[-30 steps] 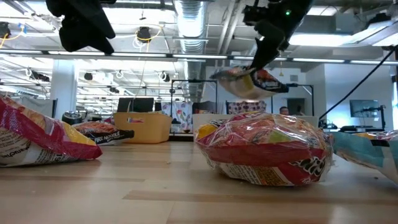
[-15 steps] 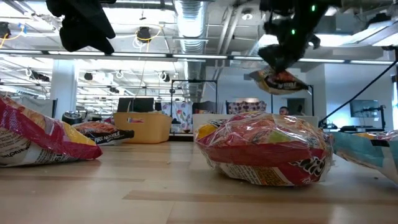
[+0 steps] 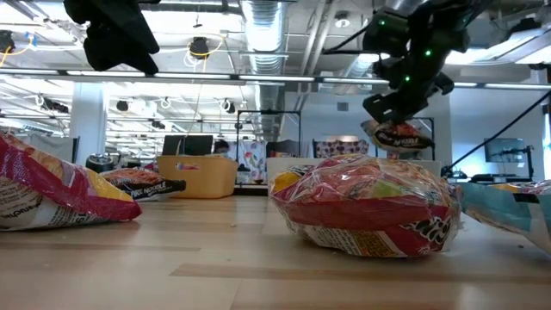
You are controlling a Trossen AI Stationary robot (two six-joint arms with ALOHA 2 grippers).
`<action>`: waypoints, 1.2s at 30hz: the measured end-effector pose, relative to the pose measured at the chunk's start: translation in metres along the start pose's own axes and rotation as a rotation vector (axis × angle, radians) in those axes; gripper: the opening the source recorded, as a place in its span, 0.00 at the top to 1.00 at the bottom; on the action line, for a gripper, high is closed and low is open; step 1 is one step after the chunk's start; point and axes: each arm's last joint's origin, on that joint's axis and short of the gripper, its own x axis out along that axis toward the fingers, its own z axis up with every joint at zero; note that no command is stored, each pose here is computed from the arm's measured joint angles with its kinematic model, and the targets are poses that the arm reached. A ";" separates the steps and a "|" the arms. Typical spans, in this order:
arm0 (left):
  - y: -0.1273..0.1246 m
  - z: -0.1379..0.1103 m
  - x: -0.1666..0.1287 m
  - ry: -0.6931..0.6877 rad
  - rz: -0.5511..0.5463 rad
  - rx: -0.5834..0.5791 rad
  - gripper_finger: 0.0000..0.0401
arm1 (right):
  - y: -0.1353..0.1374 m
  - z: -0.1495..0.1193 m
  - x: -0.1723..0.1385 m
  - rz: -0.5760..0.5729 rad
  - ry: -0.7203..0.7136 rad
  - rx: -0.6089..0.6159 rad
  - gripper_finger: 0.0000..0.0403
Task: Sort Maruchan noodles
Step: Put the black noodle pack into the gray bin
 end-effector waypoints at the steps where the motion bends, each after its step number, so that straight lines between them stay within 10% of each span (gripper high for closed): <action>1: 0.000 0.000 0.000 0.000 0.000 0.000 0.61 | -0.001 0.001 0.003 0.005 0.010 -0.004 0.99; 20: 0.000 0.000 0.000 -0.002 -0.001 0.044 0.61 | 0.027 -0.022 0.062 -0.021 0.180 -0.168 0.98; 36: 0.000 0.000 0.000 -0.002 -0.001 0.041 0.61 | 0.030 -0.018 0.076 0.053 0.244 -0.182 0.76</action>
